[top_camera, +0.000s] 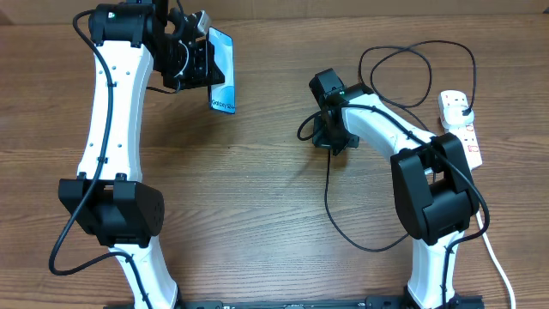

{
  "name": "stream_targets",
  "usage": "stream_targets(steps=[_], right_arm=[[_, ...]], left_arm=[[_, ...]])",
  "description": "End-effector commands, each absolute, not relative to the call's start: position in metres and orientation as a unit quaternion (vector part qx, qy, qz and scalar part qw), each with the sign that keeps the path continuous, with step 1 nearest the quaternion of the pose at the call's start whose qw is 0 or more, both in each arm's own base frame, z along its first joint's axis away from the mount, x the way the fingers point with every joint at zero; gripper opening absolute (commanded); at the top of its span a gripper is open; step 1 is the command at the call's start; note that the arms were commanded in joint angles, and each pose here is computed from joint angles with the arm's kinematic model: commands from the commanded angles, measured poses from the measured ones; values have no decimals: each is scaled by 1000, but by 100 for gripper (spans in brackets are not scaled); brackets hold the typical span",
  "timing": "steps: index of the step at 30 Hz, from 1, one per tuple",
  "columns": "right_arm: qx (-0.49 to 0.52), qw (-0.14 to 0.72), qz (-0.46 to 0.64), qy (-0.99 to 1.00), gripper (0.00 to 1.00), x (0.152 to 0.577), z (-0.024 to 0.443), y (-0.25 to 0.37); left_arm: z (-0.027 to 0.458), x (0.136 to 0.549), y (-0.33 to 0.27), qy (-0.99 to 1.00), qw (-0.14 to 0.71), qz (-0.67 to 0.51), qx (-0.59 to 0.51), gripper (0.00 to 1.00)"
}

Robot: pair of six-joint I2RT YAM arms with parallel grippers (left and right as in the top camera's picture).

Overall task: Plug charger to phone and switch on socket
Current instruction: 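Lower the right gripper and close it on the USB-C plug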

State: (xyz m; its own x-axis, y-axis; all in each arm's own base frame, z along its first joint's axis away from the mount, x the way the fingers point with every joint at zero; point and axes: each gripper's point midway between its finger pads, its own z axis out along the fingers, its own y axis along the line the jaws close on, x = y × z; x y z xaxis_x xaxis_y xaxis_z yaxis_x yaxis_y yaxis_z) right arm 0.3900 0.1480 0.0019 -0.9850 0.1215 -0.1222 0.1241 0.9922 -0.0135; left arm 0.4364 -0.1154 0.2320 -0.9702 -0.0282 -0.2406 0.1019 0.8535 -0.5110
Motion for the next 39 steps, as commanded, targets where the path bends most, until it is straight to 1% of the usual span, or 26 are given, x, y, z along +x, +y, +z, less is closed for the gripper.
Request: stream_targets(steps=[1,4,7,9,11,12,13,16,17,21,24,26,34,37,39], right_arm=[[65,36,-14,997,6,383,-15,145],[65,34,-13,997,5,383,-14,145],[65,34,-13,997,7,384,-10,146],[65,33,-13,997,17,385,-7,146],[65,31,-14,997,29,384,-6,146],[65,29,-15,997,33,383,-6,146],[65,28,-16,997,34,382,-7,145],[65,25,-17,997,34,381,-7,145],[65,24,-18,997,29,380,-7,144],[73,18,-15,997,20,378,-7,146],[76,11,1,997,17,376,-7,151],[77,9,5,997,14,375,-7,152],[89,2,5,996,14,372,-7,152],[89,0,4,996,10,371,-7,152],[89,-2,3,996,9,370,-7,152]], left_arm=[[240,437,-119,952,129,-277,21,4],[240,436,-119,952,129,-277,21,4],[240,437,-119,952,129,-277,21,4],[240,437,-119,952,129,-277,21,4],[240,437,-119,952,129,-277,21,4],[240,437,-119,952,129,-277,21,4],[240,437,-119,952,129,-277,21,4],[240,437,-119,952,129,-277,21,4],[240,437,-119,952,129,-277,21,4],[240,437,-119,952,129,-277,21,4],[240,436,-119,952,129,-277,21,4],[240,436,-119,952,129,-277,21,4],[240,436,-119,952,129,-277,21,4],[240,436,-119,952,129,-277,21,4],[240,436,-119,952,129,-277,21,4]])
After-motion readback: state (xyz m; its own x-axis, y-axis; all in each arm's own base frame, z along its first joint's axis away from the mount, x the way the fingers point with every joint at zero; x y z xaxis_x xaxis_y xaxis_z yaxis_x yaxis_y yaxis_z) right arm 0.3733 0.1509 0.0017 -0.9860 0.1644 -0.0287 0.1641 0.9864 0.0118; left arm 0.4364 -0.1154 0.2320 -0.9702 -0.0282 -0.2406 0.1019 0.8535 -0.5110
